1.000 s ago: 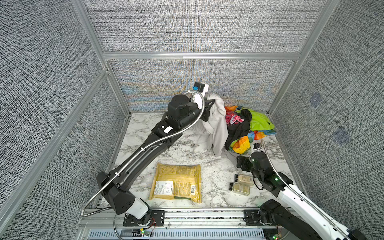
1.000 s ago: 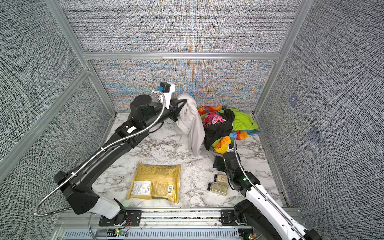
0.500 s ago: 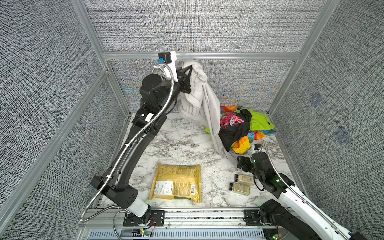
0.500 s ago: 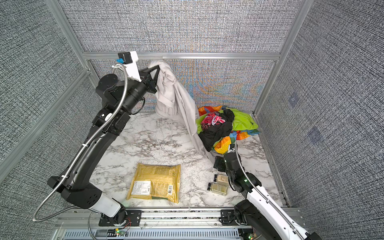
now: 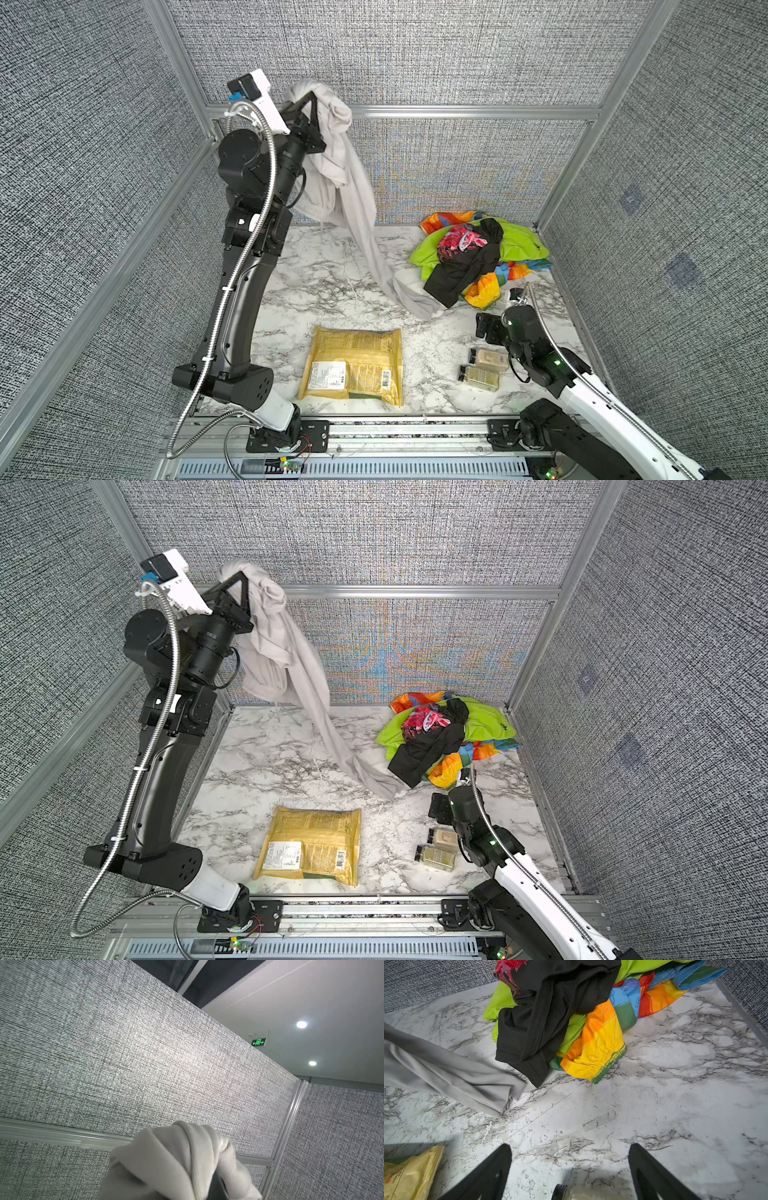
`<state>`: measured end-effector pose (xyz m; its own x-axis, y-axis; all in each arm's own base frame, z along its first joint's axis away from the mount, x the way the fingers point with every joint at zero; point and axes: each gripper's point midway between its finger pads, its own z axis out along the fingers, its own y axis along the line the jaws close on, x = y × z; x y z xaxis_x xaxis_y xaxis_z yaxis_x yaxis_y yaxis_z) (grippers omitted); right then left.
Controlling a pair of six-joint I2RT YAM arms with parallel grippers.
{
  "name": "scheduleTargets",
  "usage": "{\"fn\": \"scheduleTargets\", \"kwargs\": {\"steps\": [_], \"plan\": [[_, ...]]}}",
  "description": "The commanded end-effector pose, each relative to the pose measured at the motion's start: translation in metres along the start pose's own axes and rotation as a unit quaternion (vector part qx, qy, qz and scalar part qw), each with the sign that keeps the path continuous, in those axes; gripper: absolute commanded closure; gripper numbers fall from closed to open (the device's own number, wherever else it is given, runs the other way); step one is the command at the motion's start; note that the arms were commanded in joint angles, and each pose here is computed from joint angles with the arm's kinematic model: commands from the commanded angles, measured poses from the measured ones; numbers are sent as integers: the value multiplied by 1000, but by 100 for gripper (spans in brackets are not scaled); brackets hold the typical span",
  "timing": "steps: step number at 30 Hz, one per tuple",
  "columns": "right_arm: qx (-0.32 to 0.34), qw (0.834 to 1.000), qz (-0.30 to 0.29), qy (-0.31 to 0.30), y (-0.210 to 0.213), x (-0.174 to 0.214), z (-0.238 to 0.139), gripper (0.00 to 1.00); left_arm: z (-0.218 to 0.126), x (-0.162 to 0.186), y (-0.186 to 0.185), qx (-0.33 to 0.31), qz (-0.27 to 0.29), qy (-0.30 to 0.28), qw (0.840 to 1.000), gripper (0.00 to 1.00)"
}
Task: Pick out a specific cloth from the pile
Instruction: 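Lift the grey cloth high out of the pile with the left gripper, then lower the grey cloth onto the table beside the pile and release it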
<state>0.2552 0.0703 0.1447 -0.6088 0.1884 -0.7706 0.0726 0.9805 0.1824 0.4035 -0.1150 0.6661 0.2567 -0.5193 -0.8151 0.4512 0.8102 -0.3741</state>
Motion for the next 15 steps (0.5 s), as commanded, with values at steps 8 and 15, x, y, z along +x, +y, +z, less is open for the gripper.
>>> {"fn": "scheduleTargets", "kwargs": {"steps": [8,15], "plan": [[-135,991,-26,-3,48,-6,-12,7,-4,-53,20,21,-17,-62,998,94],[-211,977,-7,-32,75,-21,-31,7,1,-70,41,33,-27,-63,997,94]]}}
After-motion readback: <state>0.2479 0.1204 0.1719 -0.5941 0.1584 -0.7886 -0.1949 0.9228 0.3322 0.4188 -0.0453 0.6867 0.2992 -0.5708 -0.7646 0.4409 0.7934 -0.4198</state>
